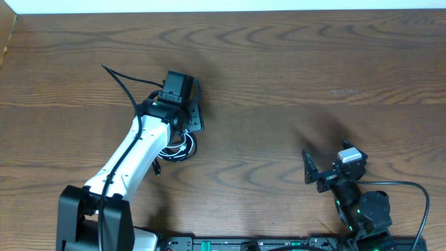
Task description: Untangle cables
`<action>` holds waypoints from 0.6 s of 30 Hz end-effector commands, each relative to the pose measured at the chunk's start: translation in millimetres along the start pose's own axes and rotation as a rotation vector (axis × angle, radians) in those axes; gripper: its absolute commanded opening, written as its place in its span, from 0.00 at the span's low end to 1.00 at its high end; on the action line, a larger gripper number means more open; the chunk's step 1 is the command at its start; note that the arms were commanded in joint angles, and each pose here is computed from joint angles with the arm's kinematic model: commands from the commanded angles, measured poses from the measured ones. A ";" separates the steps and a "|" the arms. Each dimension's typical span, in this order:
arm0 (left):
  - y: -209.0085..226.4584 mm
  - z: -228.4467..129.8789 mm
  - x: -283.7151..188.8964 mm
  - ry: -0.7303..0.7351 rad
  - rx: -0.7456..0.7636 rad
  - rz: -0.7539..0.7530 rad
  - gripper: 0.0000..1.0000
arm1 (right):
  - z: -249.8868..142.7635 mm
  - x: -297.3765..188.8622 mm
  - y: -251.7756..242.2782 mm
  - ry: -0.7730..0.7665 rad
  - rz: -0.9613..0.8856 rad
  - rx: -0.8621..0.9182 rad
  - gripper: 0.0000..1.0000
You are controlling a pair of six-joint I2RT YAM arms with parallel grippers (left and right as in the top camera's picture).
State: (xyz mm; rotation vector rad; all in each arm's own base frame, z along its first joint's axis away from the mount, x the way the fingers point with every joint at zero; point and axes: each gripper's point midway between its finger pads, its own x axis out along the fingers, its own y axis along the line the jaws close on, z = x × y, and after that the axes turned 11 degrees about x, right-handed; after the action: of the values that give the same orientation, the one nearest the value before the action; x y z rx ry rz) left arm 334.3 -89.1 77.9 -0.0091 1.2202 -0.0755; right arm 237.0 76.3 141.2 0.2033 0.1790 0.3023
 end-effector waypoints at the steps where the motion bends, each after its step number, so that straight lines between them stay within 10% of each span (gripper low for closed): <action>1: 5.4 -5.5 11.3 0.025 -0.015 0.026 0.64 | -1.6 0.1 -0.1 0.005 -0.001 -0.015 0.99; 18: 10.6 -22.3 48.4 0.128 -0.011 0.066 0.64 | -1.6 0.1 -0.1 0.005 -0.001 -0.016 0.99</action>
State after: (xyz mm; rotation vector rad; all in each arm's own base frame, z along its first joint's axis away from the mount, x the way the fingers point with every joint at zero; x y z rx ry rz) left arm 334.8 -85.1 36.5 0.0164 1.3161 -0.0317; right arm 237.0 76.3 141.1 0.2033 0.1794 0.3022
